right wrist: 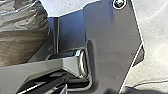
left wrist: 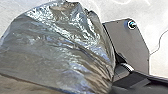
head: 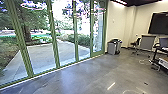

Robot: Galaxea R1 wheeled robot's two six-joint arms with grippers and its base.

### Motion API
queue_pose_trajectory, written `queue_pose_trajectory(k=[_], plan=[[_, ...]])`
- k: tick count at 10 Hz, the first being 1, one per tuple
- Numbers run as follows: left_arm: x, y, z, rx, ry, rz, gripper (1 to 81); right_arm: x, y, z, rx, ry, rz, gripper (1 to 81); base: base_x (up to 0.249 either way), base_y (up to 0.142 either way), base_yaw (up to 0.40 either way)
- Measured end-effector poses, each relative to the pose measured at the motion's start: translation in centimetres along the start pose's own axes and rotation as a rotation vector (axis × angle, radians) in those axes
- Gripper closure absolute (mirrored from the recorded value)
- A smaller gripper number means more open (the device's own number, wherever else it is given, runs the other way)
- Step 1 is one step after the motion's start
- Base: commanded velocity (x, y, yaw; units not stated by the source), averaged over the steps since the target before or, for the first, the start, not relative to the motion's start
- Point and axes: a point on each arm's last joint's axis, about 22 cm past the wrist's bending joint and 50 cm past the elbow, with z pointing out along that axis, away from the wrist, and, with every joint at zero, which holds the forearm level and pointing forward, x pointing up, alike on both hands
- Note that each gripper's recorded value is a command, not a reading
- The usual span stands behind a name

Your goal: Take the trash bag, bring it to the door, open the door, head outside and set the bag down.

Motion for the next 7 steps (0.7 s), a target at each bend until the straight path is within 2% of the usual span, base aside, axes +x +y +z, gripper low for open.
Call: queue_pose_trajectory(k=[2,5,7], plan=[[0.0,0.0,0.0,0.0,0.0,0.0,81.1,0.0,0.0,0.0,0.0,0.0,0.0,1.0,0.137,0.0,0.0],[-0.1,-0.4,-0.1,0.006,-0.001,-0.001,81.1,-0.1,-0.6,0.2,0.008,-0.001,-0.001,1.0,0.144,-0.072,0.0],[0.5,-0.6,-0.2,0.008,0.007,0.001,81.1,1.0,-0.1,0.0,0.001,0.01,-0.004,1.0,0.148,-0.078,0.0]])
